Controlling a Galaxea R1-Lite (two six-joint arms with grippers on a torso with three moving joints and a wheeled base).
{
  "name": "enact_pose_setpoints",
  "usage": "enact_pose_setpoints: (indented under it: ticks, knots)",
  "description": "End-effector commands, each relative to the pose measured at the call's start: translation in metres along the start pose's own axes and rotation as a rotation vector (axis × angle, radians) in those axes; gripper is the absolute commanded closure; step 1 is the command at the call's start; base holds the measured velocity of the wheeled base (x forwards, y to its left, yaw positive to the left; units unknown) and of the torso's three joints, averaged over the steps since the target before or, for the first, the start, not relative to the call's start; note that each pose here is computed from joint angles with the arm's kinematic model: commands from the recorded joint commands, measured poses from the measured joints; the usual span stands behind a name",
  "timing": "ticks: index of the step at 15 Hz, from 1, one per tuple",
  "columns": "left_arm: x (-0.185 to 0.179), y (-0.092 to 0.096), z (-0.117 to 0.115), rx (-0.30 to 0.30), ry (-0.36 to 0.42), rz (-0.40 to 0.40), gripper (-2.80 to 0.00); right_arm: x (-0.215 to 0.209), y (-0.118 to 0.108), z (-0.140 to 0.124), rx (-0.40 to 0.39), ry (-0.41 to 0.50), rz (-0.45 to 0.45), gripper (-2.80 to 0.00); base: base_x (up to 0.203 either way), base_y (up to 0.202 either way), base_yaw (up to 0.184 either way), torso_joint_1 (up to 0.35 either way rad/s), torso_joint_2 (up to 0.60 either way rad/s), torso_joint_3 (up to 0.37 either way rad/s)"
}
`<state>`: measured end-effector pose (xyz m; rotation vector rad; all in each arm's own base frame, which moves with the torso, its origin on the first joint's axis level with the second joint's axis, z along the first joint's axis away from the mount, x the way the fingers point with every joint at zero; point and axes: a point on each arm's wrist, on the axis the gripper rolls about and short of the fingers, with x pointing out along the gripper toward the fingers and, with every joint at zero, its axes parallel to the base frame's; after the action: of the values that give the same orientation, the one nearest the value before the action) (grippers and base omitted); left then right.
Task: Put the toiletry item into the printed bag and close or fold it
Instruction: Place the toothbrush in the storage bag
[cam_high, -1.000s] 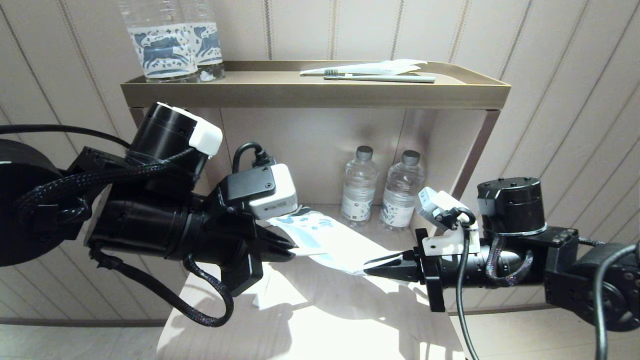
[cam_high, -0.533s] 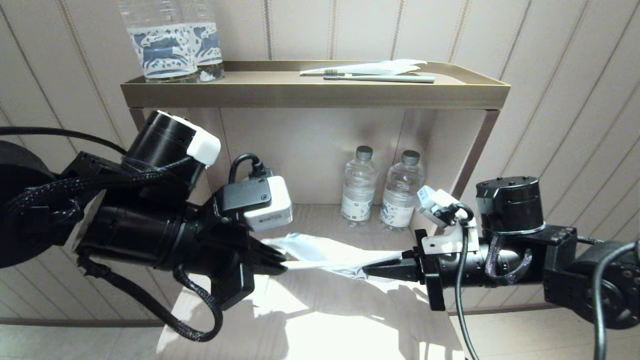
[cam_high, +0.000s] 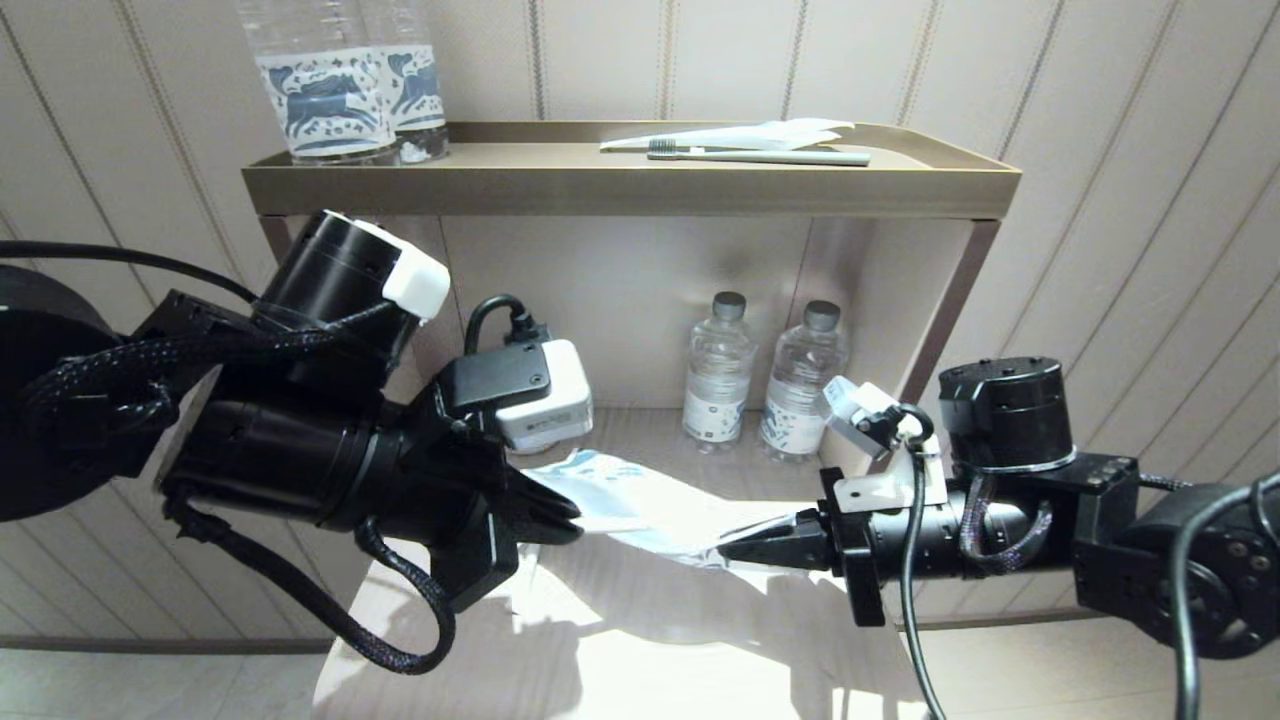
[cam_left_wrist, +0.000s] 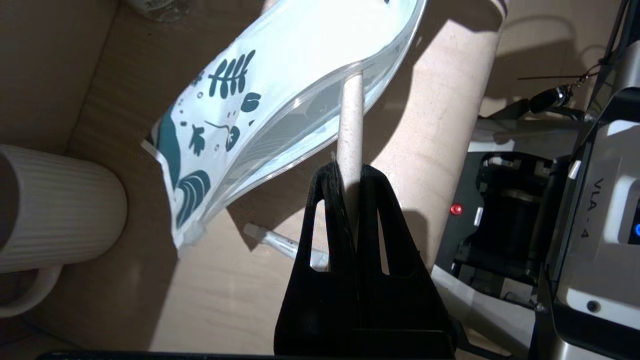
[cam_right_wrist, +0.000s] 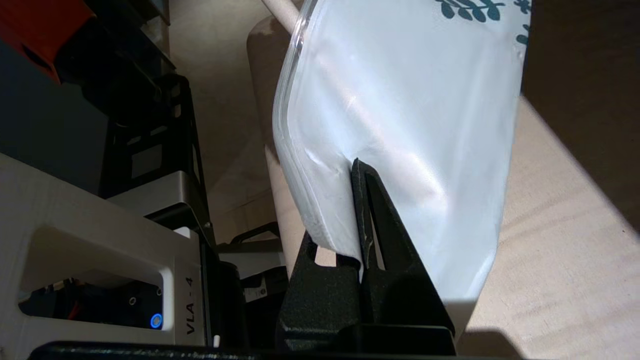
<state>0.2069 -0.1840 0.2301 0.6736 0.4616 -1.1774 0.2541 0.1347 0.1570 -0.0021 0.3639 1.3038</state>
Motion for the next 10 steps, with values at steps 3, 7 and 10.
enact_pose_setpoints:
  ticks: [3,7,10]
  knots:
    - [0.005,0.002,0.004,-0.015,-0.007,-0.010,0.00,0.000,-0.002,0.000,-0.001,-0.002,0.001,0.00,0.000,0.000,0.000,0.000,0.00,0.000]
    - [-0.005,-0.008,-0.009,-0.034,-0.019,-0.065,0.00,-0.001,-0.003,0.002,0.010,-0.009,-0.001,0.00,0.000,0.000,0.000,0.000,0.00,0.000]
    - [-0.012,-0.010,-0.014,-0.042,-0.014,-0.060,0.00,-0.001,-0.003,0.007,0.038,-0.019,0.000,0.00,0.000,0.000,0.000,0.000,0.00,0.000]
